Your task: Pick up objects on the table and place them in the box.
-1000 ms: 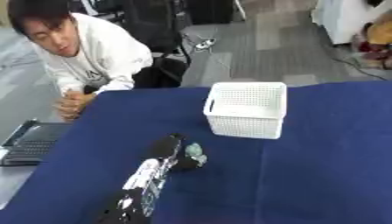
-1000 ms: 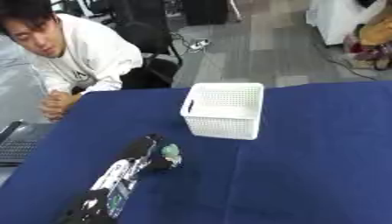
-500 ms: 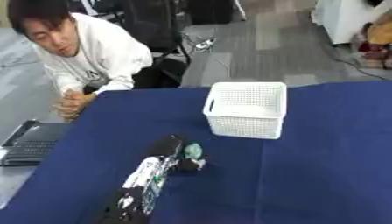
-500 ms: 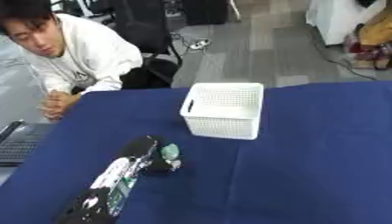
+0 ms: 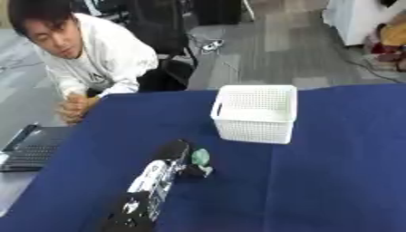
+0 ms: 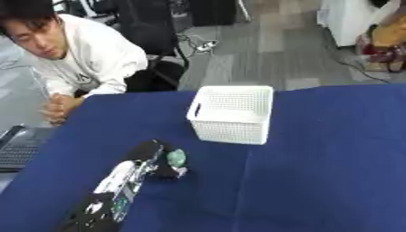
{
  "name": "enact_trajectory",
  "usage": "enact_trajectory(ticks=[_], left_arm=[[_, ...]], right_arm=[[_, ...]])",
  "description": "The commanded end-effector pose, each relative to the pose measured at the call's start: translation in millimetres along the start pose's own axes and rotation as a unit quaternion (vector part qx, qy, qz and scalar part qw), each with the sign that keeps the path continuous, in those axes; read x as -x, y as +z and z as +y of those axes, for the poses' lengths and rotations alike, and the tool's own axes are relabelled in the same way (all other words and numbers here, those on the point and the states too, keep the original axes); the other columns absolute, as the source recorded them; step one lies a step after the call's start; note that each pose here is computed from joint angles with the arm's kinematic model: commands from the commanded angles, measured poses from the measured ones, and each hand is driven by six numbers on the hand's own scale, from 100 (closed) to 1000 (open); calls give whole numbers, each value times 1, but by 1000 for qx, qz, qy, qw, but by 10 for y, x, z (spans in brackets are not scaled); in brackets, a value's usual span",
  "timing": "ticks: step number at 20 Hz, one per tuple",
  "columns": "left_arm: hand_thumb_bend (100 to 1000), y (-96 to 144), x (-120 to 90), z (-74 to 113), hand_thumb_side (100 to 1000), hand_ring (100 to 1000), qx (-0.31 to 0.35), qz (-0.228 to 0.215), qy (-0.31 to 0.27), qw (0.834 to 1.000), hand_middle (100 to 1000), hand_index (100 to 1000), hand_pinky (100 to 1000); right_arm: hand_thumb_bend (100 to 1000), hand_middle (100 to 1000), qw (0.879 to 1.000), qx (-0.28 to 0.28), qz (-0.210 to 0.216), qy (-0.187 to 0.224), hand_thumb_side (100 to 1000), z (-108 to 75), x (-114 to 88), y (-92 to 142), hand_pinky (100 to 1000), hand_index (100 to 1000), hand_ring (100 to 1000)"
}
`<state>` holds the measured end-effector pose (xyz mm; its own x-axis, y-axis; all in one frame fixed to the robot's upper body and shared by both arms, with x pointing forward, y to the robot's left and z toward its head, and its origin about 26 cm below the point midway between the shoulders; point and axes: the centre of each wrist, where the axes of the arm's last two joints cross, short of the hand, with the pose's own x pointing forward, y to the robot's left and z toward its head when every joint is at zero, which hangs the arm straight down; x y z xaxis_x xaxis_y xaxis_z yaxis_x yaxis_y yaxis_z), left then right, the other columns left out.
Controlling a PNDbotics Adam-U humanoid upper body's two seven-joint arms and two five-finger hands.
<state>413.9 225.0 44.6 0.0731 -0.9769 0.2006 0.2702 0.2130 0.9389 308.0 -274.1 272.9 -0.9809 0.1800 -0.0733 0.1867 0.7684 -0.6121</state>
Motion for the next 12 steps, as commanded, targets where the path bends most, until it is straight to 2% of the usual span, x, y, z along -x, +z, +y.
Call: enact_trajectory(ticks=[1,2,6,12], left_arm=[[439,34,-4,-405,656,377,69,5,11,998,623,793,184],[391,35,-4,-405,648,355,68,5,12,998,602,786,160],[303,37,-7,-399,590,316,63,7,16,998,562,767,105],[184,43,-13,-390,574,279,51,7,22,998,529,747,100]], right_arm=[[100,313,1000,2,-15,9,1000,-59,-25,-76,100,576,268],[100,313,1000,2,-15,9,1000,-59,-25,-76,100,576,268],[100,313,1000,2,-15,9,1000,-59,-25,-75,100,576,268],[100,313,1000,1,-14,9,1000,-60,-25,-73,100,576,268]])
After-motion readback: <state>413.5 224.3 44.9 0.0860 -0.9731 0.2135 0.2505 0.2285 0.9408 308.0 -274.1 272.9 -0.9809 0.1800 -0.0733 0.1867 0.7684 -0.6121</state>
